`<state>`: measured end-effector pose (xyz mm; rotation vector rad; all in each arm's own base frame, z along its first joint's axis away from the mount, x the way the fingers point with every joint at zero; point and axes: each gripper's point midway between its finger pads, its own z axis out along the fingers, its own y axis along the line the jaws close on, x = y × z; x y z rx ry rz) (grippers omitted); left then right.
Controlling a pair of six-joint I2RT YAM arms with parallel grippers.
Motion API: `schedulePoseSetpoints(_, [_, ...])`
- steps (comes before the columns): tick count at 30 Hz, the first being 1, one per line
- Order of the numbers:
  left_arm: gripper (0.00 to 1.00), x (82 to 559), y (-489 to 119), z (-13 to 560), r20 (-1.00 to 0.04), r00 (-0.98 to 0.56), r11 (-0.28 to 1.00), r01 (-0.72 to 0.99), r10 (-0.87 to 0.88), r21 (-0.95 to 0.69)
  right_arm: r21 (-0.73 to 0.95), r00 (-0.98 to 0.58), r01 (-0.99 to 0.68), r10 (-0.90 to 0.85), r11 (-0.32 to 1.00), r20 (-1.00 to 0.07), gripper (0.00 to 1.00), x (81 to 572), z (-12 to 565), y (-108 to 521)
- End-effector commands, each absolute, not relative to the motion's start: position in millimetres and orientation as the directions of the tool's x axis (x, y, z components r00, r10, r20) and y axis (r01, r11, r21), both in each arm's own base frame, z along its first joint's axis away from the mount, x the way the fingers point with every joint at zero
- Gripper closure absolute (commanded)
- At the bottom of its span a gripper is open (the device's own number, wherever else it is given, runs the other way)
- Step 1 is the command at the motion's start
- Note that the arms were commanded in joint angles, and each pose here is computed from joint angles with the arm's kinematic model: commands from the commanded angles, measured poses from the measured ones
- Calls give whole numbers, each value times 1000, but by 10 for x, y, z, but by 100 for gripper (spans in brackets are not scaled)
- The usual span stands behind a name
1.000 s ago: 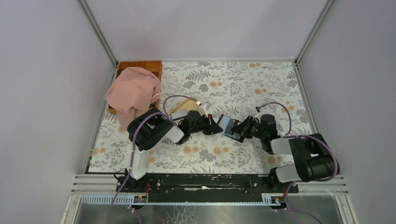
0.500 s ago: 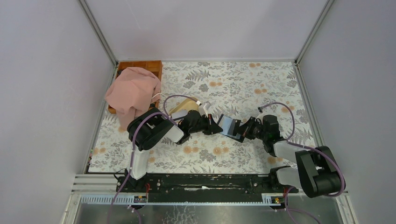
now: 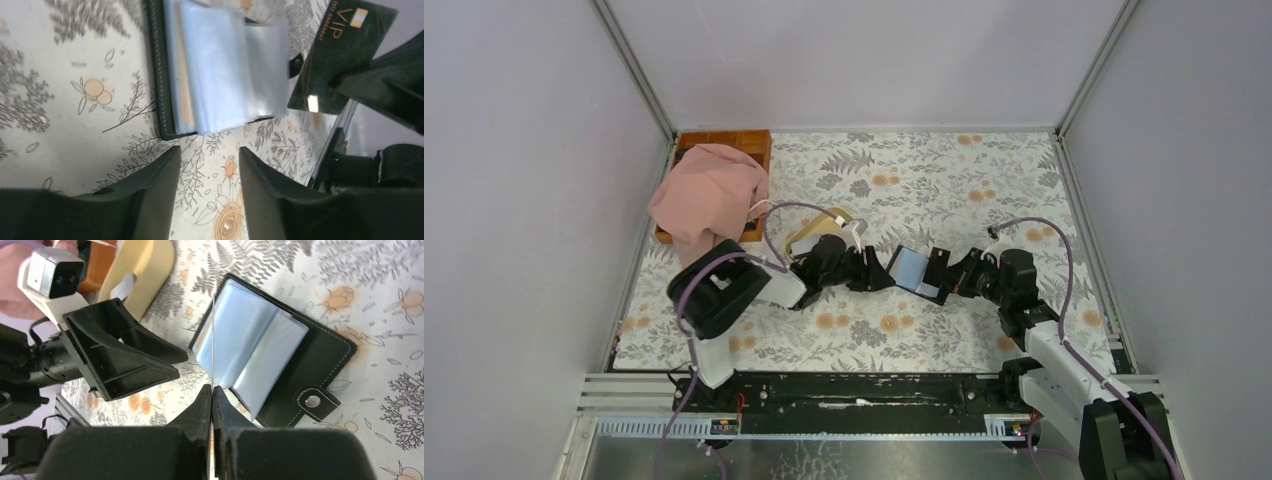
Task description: Take the credit cards out of the card holder
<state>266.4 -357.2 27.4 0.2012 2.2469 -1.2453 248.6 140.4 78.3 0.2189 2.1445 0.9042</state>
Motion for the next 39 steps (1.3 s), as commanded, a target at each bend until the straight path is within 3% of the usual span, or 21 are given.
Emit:
schedulePoseSetpoints(1, [32,2693,-3547,861,-621,-768,516,473,-155,-714,648,-652,-284,354,707,-671,100,2431,1184,1499])
schedulePoseSetpoints(2, [25,2673,-3566,1031,-638,-753,487,502,-159,-715,657,-656,-324,339,681,-675,100,2381,1255,1556])
schedulePoseSetpoints(4, [23,2631,-3614,1327,-671,-726,423,565,-153,-708,680,-670,-401,310,613,-675,100,2272,1400,1678])
schedulePoseSetpoints(9, [29,2550,-3672,1702,-734,-677,350,676,-54,-649,758,-728,-542,247,364,-639,100,1888,1688,1972])
schedulePoseSetpoints(13, [37,2484,-3628,1804,-731,-681,312,703,41,-639,737,-725,-628,156,248,-670,100,1627,1810,2209])
schedulePoseSetpoints(18, [43,2321,-3546,1992,-749,-655,205,750,99,-629,716,-722,-669,56,199,-690,100,1375,1815,2385])
schedulePoseSetpoints(27, [50,1694,-3368,2107,-796,-560,-87,803,229,-590,707,-711,-679,60,200,-700,100,1360,1852,2385])
schedulePoseSetpoints(33, [63,1555,-3337,2096,-801,-548,-149,794,243,-589,712,-716,-673,62,203,-695,100,1376,1842,2390])
schedulePoseSetpoints(39, [67,1481,-3352,2030,-792,-550,-188,776,264,-602,711,-717,-672,60,205,-695,100,1378,1843,2390])
